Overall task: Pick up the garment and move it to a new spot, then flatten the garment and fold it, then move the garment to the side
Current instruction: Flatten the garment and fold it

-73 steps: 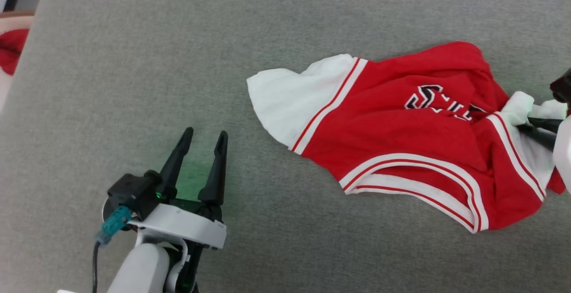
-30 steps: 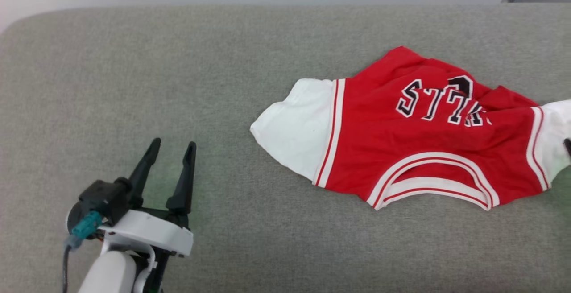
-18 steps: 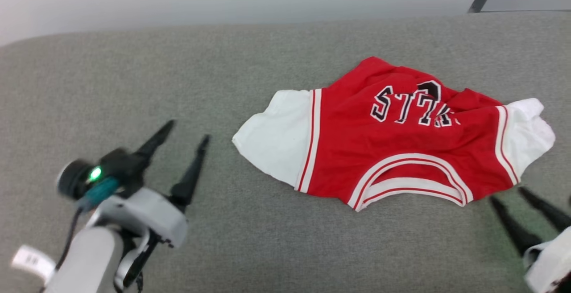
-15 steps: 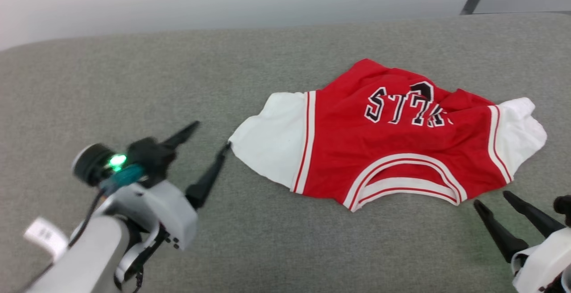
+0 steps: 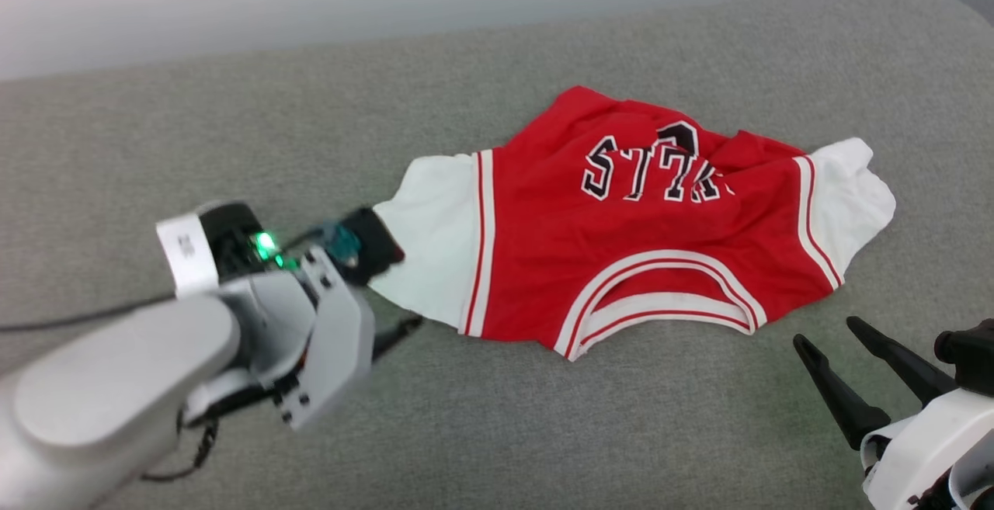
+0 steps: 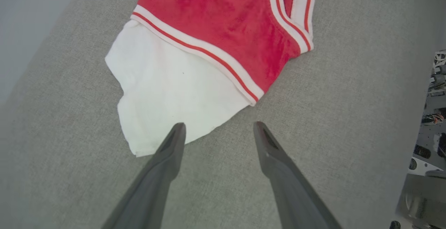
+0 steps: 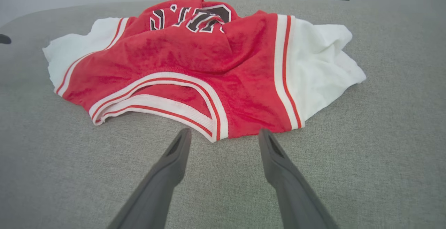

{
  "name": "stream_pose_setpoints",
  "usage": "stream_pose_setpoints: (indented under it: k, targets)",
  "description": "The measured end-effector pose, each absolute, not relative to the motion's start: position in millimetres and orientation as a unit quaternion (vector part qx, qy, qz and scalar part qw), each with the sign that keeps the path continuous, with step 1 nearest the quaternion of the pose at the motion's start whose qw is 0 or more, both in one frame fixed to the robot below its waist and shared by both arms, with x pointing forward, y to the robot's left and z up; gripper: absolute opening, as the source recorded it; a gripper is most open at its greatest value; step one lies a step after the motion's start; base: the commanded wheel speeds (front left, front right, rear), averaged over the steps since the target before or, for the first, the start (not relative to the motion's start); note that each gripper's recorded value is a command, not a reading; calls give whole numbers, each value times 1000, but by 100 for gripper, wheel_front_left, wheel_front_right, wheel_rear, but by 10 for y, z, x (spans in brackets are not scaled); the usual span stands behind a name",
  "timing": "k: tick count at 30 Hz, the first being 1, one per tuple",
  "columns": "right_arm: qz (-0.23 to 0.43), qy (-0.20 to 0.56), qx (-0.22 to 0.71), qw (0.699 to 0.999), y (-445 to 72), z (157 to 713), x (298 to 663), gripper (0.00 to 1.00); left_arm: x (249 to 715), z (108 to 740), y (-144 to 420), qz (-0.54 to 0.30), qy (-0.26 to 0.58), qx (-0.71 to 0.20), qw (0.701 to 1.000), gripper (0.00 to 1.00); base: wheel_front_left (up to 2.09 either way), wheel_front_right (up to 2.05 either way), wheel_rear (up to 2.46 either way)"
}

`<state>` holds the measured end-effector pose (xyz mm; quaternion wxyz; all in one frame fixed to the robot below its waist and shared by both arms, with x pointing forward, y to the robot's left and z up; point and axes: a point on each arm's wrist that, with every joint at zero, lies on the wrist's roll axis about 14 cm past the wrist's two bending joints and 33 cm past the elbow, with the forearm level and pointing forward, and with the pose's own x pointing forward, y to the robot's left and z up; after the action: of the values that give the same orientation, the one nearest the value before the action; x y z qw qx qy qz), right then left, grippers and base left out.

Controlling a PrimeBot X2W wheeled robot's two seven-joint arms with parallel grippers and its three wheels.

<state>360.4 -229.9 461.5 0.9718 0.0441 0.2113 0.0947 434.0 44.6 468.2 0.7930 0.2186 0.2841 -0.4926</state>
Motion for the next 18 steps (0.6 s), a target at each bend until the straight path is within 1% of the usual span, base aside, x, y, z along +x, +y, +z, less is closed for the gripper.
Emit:
stream_pose_setpoints:
  k: [5,8,10,12,18]
  targets:
    - [83,222,50,970,-2326,4531,3592,100,4550,4558,416,-488,294,224,791,100,0,0,0]
    - [77,226,50,970,-2346,4496,3619,100,4507,4336,378,-495,319,232,774,100,0,0,0]
    - [73,230,49,969,-2374,4465,3628,100,4506,4219,363,-498,328,232,768,100,0,0,0]
    - [66,234,48,969,-2416,4432,3649,100,4533,4060,378,-498,337,250,759,100,0,0,0]
    - [55,245,45,967,-2482,4364,3649,100,4590,3907,299,-507,331,258,753,100,0,0,0]
